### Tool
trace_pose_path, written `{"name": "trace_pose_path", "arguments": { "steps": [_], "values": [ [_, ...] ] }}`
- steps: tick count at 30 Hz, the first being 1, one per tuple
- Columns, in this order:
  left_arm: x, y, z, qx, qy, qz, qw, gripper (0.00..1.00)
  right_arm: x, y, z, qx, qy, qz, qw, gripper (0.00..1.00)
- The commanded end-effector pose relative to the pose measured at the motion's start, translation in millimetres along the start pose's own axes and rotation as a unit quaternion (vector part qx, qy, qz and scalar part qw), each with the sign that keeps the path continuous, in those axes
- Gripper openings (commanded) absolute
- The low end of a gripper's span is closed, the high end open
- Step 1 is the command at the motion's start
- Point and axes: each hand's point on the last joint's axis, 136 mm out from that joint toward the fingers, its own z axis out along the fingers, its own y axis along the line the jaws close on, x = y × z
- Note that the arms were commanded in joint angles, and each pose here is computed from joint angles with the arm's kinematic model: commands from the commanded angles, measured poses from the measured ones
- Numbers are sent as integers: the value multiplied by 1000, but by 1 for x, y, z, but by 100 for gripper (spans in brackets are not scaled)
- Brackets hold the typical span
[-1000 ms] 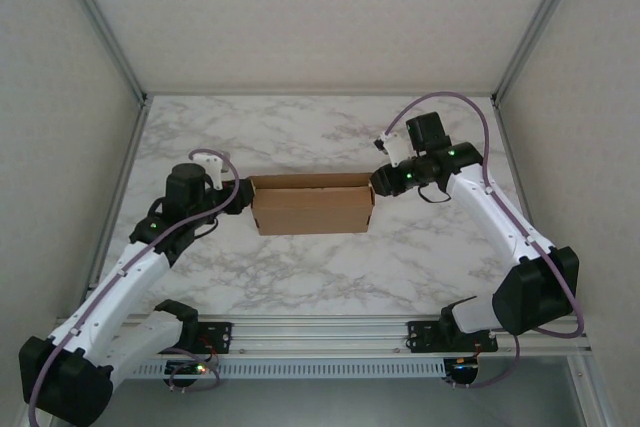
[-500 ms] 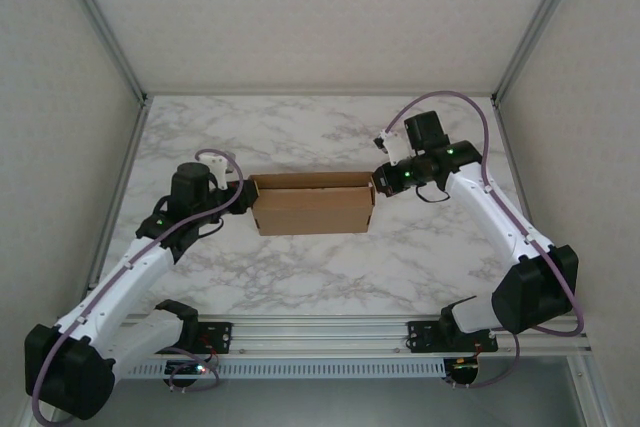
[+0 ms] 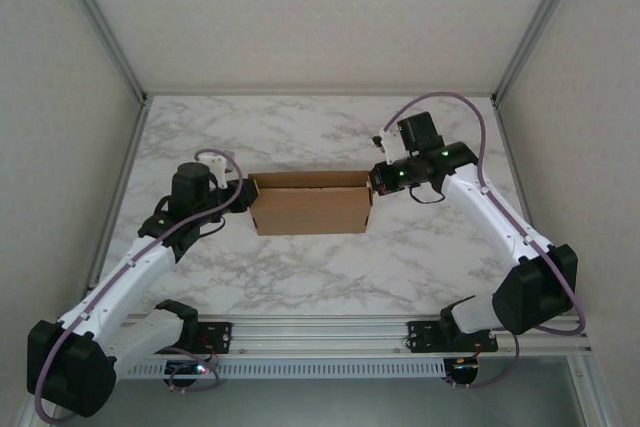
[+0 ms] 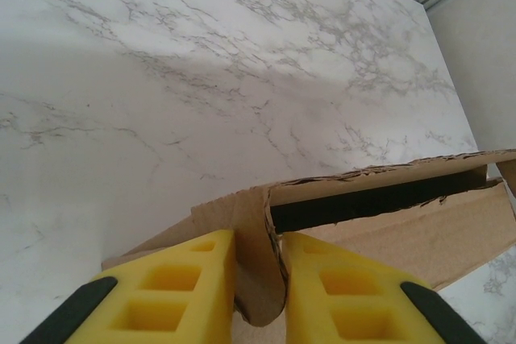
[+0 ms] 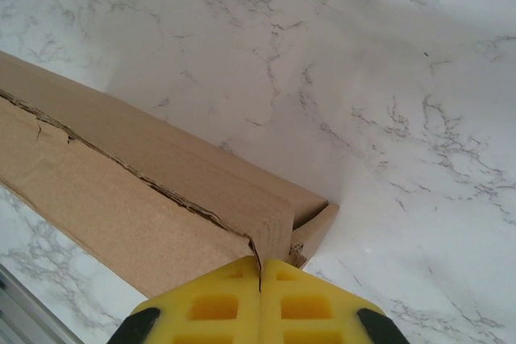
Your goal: Fold the paper box
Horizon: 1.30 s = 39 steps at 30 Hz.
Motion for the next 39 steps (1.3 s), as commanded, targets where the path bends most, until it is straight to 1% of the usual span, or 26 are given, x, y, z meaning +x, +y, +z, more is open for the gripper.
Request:
{"name": "trace_pose_path", "arguments": {
  "steps": [1, 8, 13, 17, 21, 28, 33, 39],
  "values": [
    [6, 1, 2, 5, 9, -7, 1000, 22, 15, 8, 10, -7, 25, 16, 1000, 0],
    [9, 5, 2, -3, 13, -5, 1000, 20, 28, 3, 22, 21, 27, 45, 998, 0],
    [11, 6, 2, -7, 17, -4, 1000, 18, 33, -3, 22, 42, 15, 65, 997, 0],
    [11, 7, 1, -10, 16, -4, 1000, 18, 33, -2, 16, 44, 4, 80, 996, 0],
    [11, 7, 0, -11, 16, -4, 1000, 18, 34, 3, 15, 35, 7, 93, 995, 0],
    [9, 7, 0, -12, 14, -4, 1000, 17, 39, 5, 17, 36, 21, 99, 994, 0],
    [11, 8, -1, -15, 17, -3, 1000, 16, 48, -1, 18, 52, 23, 89, 994, 0],
    [6, 17, -7, -48, 9, 8, 999, 12, 55, -8, 18, 67, 25, 82, 994, 0]
  ]
}}
